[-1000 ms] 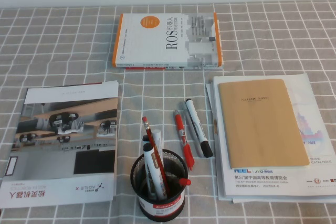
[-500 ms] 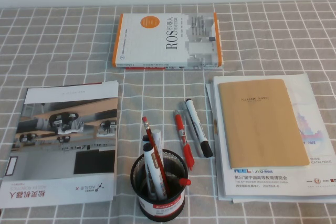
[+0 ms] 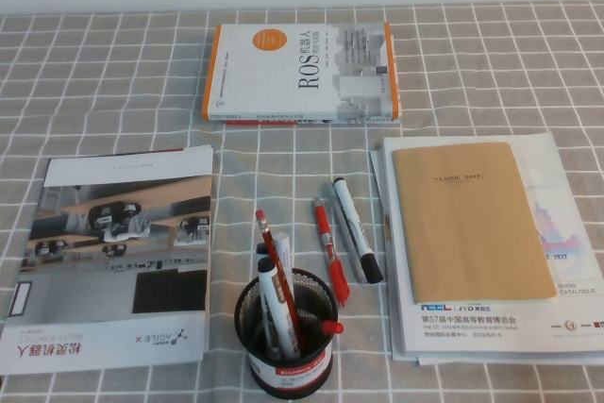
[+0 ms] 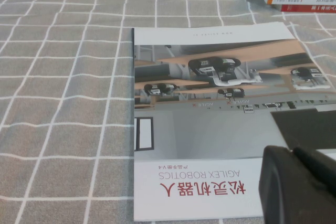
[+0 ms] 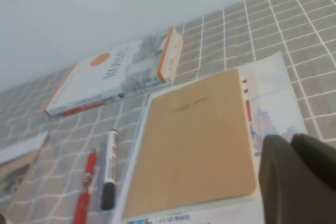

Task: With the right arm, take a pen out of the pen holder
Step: 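Take a marker out of the pen holder and lay it on the table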

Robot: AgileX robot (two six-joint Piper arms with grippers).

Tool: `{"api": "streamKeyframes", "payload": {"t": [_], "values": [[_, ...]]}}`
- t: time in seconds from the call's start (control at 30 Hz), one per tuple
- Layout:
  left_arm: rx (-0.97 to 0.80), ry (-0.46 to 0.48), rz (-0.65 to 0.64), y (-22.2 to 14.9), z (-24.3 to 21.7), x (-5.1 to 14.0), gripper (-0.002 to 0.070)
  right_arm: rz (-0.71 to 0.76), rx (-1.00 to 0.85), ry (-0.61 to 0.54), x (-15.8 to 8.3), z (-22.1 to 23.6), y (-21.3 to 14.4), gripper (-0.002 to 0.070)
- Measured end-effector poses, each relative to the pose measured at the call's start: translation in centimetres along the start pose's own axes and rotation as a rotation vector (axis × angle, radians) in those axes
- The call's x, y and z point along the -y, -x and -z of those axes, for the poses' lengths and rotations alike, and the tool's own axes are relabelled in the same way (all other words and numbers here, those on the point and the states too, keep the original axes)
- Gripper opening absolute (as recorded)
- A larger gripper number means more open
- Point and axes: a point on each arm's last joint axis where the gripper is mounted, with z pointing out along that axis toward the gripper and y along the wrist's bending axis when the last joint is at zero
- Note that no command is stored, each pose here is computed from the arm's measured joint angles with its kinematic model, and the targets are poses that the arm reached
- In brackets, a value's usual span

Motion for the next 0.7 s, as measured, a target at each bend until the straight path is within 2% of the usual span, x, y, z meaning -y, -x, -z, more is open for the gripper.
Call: {"api": "streamKeyframes", "payload": {"t": [0.2,0.47,0.7], "values": [[0.0,0.0,0.0,0.0,0.0,0.0,-0.0003,-0.159,0.027,0.029,-0.2,0.0,0.3,-0.0012],[0.0,0.0,0.0,0.0,0.0,0.0,-0.0003,-0.184,0.079,0.031,-0.2,0.0,0.7,-0.0013],[0.0,0.0,0.0,0.0,0.0,0.0,-0.0003,-0.193,0.005,0.066,-1.4,0.1,1.8,-0.0013]]}}
